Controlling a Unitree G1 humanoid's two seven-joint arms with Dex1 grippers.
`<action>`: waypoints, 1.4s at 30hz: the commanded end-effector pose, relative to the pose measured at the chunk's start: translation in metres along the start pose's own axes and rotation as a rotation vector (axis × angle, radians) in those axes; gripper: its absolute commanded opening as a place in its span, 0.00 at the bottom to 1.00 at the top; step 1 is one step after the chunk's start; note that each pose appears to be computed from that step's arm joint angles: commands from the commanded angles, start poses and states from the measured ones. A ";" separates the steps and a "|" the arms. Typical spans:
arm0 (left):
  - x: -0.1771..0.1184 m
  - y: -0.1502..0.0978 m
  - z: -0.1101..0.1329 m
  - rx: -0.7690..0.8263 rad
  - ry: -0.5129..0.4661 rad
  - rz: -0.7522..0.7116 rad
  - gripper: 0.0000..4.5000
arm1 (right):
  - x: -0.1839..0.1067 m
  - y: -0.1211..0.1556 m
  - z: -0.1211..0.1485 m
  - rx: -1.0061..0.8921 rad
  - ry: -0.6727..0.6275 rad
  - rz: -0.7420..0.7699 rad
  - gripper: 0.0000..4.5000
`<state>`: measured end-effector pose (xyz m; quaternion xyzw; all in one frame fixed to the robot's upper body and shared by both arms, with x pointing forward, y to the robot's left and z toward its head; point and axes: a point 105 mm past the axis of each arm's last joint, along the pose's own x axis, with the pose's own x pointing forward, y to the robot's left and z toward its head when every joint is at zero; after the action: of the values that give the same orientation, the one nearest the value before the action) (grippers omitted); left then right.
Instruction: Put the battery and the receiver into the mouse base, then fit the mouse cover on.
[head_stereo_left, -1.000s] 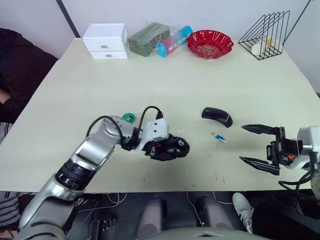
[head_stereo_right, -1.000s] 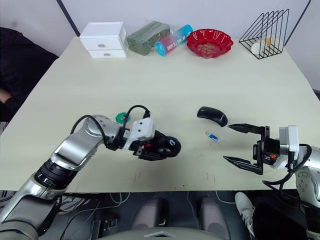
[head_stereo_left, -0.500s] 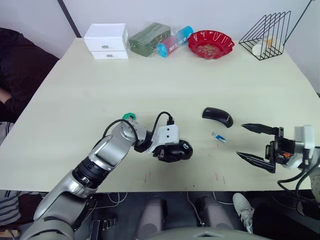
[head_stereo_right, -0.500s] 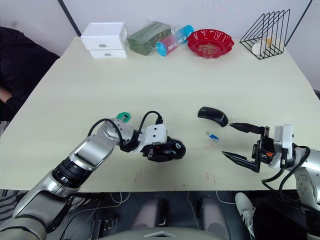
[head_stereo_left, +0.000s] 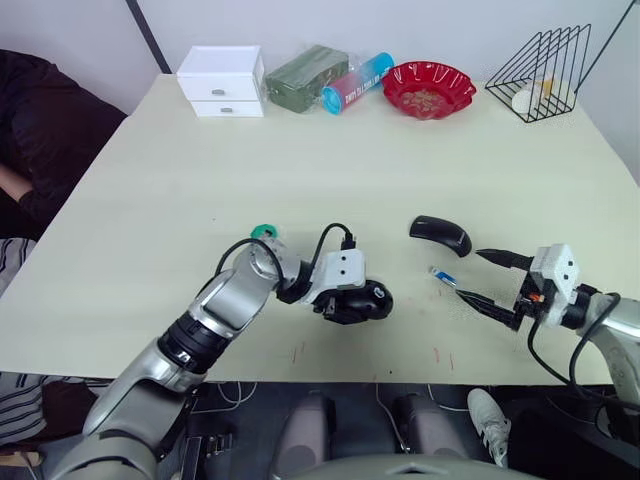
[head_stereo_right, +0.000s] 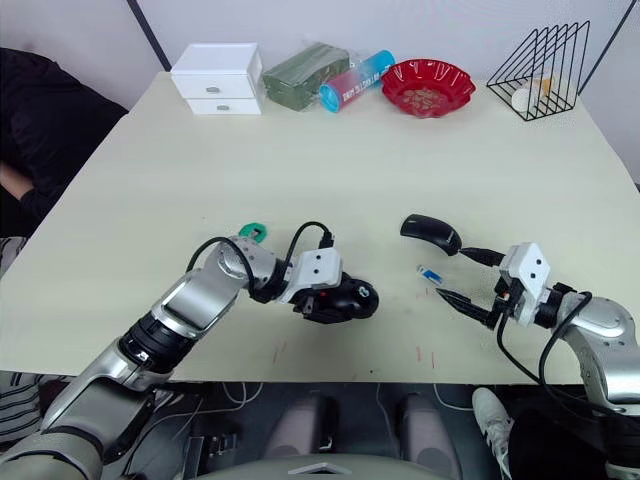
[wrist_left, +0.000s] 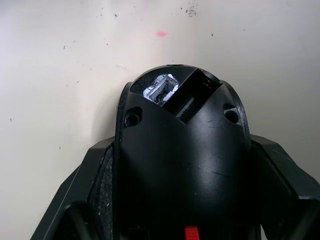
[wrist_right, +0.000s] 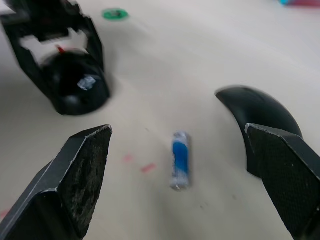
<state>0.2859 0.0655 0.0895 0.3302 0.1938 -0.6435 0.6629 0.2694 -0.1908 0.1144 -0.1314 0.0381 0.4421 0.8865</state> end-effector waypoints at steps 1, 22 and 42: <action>0.009 -0.006 0.004 0.009 0.005 -0.041 0.66 | 0.003 -0.004 0.003 -0.028 0.025 -0.029 1.00; 0.015 -0.005 -0.001 0.011 0.043 -0.057 0.66 | 0.023 -0.005 -0.025 0.097 0.278 -0.145 1.00; 0.016 -0.004 -0.004 -0.005 0.050 -0.057 0.66 | 0.023 -0.004 -0.018 0.017 0.253 -0.107 0.02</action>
<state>0.2875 0.0559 0.0880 0.3397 0.1955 -0.6518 0.6493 0.2869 -0.1754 0.0816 -0.1712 0.1599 0.3760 0.8965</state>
